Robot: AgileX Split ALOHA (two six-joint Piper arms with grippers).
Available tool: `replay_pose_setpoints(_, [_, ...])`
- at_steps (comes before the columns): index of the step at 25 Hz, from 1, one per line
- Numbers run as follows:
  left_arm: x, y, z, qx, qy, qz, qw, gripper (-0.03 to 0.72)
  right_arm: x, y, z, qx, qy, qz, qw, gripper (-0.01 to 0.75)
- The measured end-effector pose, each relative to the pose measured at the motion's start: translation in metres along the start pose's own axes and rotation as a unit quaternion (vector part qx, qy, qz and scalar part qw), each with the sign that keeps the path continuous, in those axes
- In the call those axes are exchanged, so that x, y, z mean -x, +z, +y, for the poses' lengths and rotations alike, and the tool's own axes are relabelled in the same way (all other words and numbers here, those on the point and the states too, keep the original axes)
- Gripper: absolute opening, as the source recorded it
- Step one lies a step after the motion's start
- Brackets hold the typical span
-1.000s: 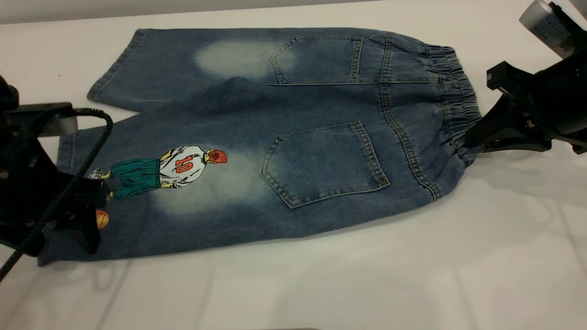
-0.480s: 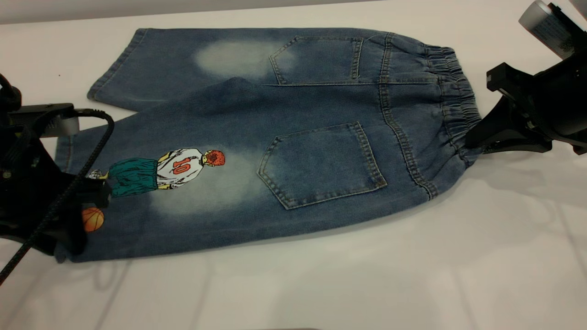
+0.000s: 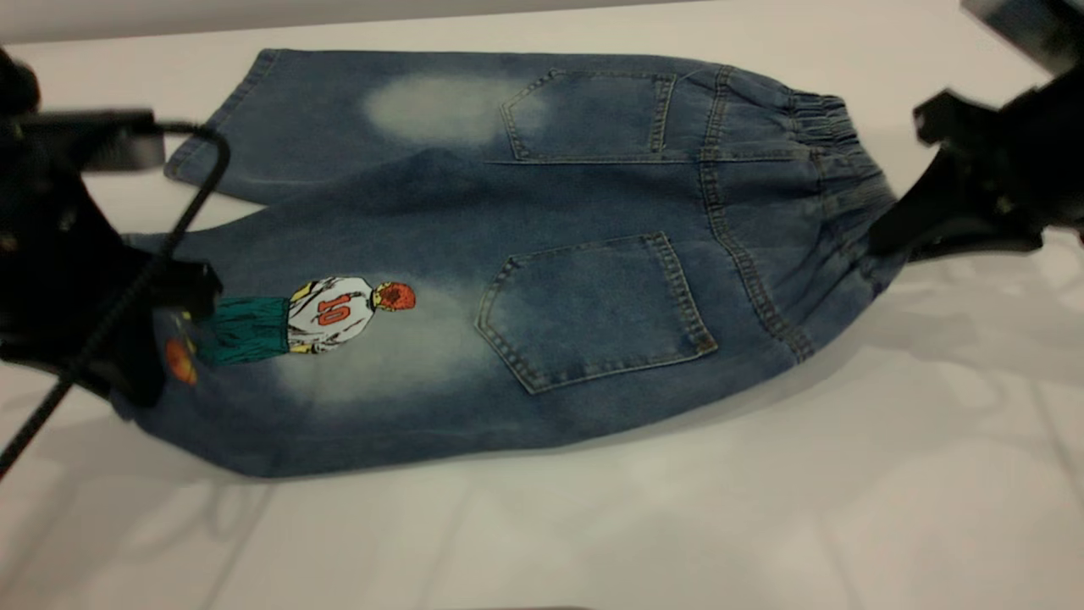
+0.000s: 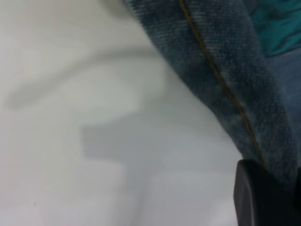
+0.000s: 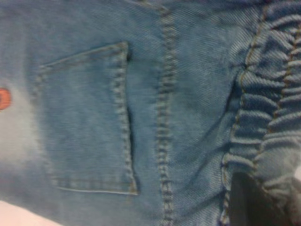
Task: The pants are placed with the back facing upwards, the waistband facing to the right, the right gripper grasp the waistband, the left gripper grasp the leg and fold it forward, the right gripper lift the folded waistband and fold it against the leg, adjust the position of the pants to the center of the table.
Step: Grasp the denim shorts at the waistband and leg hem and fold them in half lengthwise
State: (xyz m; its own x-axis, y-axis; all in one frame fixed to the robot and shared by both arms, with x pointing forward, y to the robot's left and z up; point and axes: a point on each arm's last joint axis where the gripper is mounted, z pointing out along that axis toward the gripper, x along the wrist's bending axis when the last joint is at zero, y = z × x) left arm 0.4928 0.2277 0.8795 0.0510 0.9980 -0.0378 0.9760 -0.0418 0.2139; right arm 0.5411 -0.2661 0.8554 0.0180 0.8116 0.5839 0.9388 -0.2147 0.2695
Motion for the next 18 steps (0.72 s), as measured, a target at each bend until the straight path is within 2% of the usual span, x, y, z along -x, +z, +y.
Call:
replay_pose_setpoints(3, [0.006, -0.026, 0.0, 0.024, 0.01, -0.008, 1.0, 0.056, -0.014, -0.019, 0.004, 0.006, -0.022, 0.001, 1.0, 0.034])
replay_pose_setpoints(6, [0.006, -0.052, 0.003, 0.068, 0.012, -0.017, 0.997, 0.056, -0.025, -0.035, 0.006, 0.013, -0.042, -0.003, 0.999, 0.034])
replay_pose_setpoints(12, [0.011, -0.089, 0.035, 0.145, 0.033, -0.021, 0.989, 0.056, -0.03, -0.042, 0.017, 0.034, -0.054, -0.009, 0.998, 0.034])
replay_pose_setpoints(18, [0.02, -0.086, 0.076, 0.169, 0.058, -0.009, 0.984, 0.056, -0.028, -0.032, 0.043, 0.053, -0.048, -0.005, 0.997, 0.034])
